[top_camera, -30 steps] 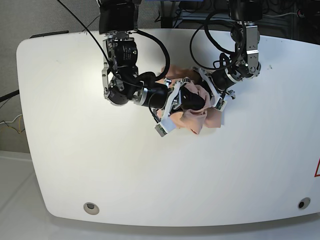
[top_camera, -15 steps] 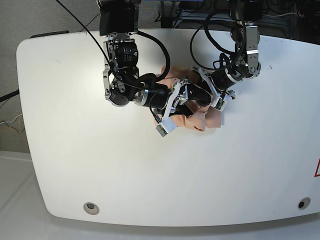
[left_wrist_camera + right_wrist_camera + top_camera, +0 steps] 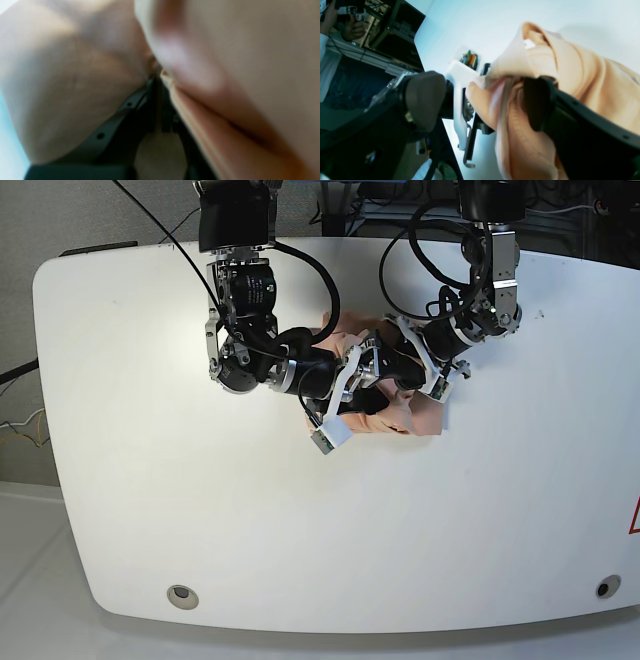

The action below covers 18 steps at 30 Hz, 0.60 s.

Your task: Fold the T-shirt properly

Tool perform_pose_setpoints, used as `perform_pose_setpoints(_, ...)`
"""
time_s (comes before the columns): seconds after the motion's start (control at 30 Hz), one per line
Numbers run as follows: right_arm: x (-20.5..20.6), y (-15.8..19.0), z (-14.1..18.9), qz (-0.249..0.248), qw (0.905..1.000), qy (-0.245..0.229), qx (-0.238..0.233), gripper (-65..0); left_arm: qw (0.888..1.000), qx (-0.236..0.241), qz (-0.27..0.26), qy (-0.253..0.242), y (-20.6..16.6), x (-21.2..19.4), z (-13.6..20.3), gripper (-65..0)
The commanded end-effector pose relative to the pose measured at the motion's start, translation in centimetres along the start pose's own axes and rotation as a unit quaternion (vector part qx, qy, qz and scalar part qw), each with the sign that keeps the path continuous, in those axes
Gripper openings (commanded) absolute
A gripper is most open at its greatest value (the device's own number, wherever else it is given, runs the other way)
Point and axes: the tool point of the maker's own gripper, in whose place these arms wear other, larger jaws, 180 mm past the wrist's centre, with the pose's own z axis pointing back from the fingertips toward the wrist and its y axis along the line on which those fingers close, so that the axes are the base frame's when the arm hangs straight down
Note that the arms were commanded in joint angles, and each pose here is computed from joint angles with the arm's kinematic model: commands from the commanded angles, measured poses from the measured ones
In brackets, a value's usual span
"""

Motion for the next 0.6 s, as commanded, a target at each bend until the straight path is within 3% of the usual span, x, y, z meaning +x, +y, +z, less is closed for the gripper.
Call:
perform_pose_setpoints(0.0, 2.1, 0.8, 0.1, 0.013, 0.9994, -0.03, 0.014, -14.5, 0.996, 0.021, -0.029, 0.078, 0.6, -2.9, 0.7, -61.6)
perform_pose_setpoints(0.27, 2.2, 0.9, 0.1, 0.014, 0.9993, -0.031, 0.014, -14.4, 0.996, 0.035, -0.054, 0.069, 1.0, -0.9, 1.5, -61.6)
perform_pose_setpoints(0.57, 2.2, 0.9, 0.1, 0.014, 0.9993, -0.031, 0.014, -14.4, 0.996, 0.065, -0.041, 0.054, 2.9, 0.0, 2.6, -61.5)
